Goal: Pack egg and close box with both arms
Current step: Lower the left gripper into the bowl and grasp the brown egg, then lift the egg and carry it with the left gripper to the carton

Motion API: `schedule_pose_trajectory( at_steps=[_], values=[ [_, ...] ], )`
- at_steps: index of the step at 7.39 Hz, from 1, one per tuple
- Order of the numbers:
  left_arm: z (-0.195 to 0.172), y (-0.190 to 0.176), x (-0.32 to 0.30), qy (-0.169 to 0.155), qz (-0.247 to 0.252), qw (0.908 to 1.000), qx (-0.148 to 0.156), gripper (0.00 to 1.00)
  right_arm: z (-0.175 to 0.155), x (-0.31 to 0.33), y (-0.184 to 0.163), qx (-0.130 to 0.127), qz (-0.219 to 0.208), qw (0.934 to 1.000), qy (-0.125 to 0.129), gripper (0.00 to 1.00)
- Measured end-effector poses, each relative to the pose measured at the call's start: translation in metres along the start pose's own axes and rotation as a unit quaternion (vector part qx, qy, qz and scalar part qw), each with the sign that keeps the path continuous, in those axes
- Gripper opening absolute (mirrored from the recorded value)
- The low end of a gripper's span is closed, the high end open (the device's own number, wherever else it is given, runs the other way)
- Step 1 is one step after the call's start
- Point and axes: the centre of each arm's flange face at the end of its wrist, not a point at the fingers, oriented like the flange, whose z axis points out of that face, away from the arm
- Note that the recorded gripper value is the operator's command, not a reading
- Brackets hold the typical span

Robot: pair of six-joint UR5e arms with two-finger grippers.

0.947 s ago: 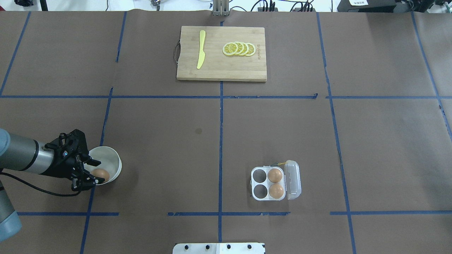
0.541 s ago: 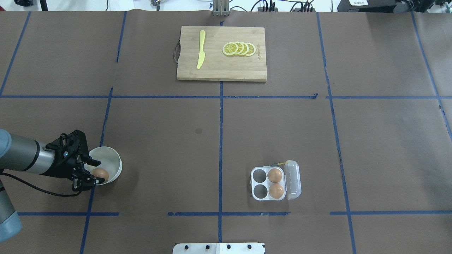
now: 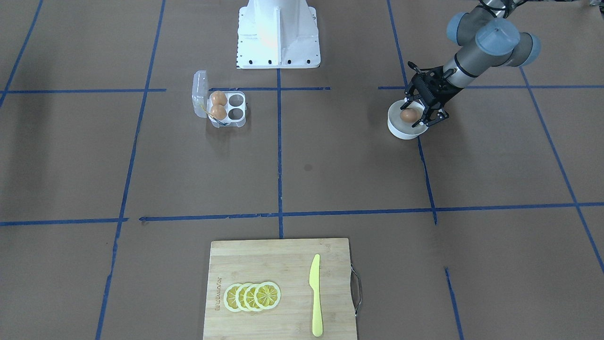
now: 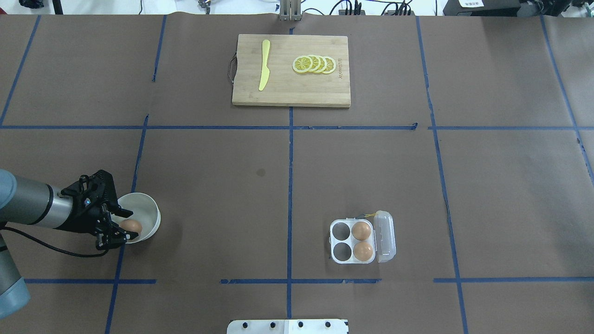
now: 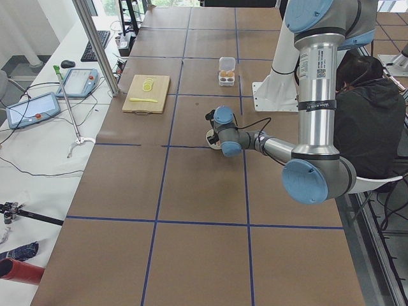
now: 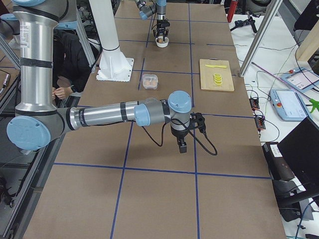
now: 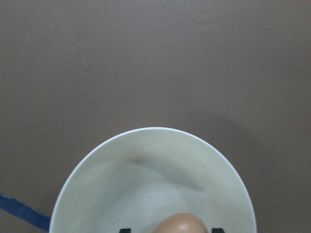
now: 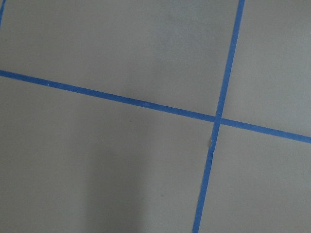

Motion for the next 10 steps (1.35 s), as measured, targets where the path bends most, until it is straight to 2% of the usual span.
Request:
schedule_pose_trajectory(
  at_steps=[1,2,3,4,8,10],
  values=[
    [0.001,0.0,-0.001,0.0,0.0,1.0,0.0,0.62,0.0,0.0,0.0,0.0,0.0,1.0,-0.001,1.0],
    [0.001,0.0,-0.001,0.0,0.0,1.0,0.0,0.39,0.0,-0.001,0.0,0.0,0.0,1.0,-0.002,1.0],
    [0.001,-0.001,0.0,0.0,0.0,1.0,0.001,0.11,0.0,-0.001,0.0,0.0,-0.001,1.0,-0.002,1.0],
    [-0.001,-0.003,0.001,0.0,0.001,1.0,0.003,0.0,0.0,-0.001,0.0,0.0,-0.001,1.0,-0.002,1.0],
    [-0.012,-0.019,0.001,-0.026,0.01,0.9993,0.026,0.0,-0.001,-0.002,0.0,0.001,0.004,1.0,-0.002,1.0],
    [-0.033,-0.039,0.011,-0.026,0.021,0.998,0.054,0.0,-0.001,-0.002,0.0,0.001,0.005,1.0,-0.002,1.0]
  ],
)
